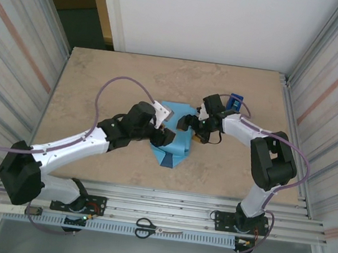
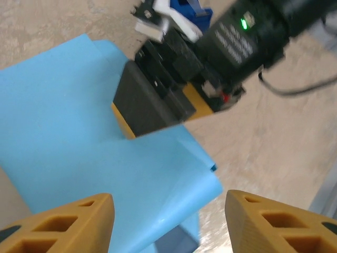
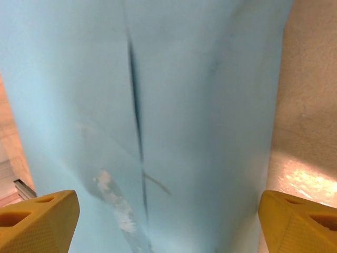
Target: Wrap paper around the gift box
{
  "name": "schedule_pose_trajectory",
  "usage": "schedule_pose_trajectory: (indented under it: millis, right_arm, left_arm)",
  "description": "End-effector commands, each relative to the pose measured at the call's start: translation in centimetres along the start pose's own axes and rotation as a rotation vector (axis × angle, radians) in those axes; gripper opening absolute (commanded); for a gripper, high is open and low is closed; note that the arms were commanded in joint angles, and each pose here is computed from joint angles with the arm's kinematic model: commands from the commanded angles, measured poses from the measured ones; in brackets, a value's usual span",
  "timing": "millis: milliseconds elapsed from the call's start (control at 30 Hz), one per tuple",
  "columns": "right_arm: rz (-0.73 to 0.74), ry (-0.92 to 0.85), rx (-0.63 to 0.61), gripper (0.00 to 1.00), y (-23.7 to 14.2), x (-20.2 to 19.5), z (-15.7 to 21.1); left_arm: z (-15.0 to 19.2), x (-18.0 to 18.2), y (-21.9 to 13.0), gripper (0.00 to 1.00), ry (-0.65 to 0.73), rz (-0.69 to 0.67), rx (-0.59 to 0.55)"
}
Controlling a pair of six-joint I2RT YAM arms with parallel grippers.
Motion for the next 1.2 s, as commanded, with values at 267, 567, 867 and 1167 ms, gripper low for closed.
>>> schedule_pose_trajectory:
  millis: [267, 567, 867, 1167]
  right_arm:
    - [-0.019, 0.045, -0.165, 0.9, -5.6, -1.2, 1.7]
    - [-0.011, 0.151, -0.24, 0.91, -7.8, -5.5, 5.0]
    - [-0.001, 0.185, -0.211, 0.91, -7.2, -7.1, 7.2]
    - [0.004, 0.219, -0.184, 0.91, -6.2, -8.4, 8.7]
  left_arm:
    - [2.0, -0.7, 1.6, 0.7, 0.589, 0.106, 0.076]
    - [2.3, -1.3, 5.4, 0.75, 0.75, 0.048, 0.133]
    - [2.8, -1.3, 7.7, 0.74, 0.801, -0.053, 0.174]
    - [3.6, -1.2, 8.7, 0.7, 0.808, -0.091, 0.218]
Point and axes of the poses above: each hand's point on the last joint's axis, 136 mm out from that joint toward the fingers, its own y axis out along the fingers, its own x axis along the line the jaws close on, z = x × y, the point moved 10 cm from there along -y, back along the fingers, and after that the axes turned 4 degrees about y, right-handed, at the moved point
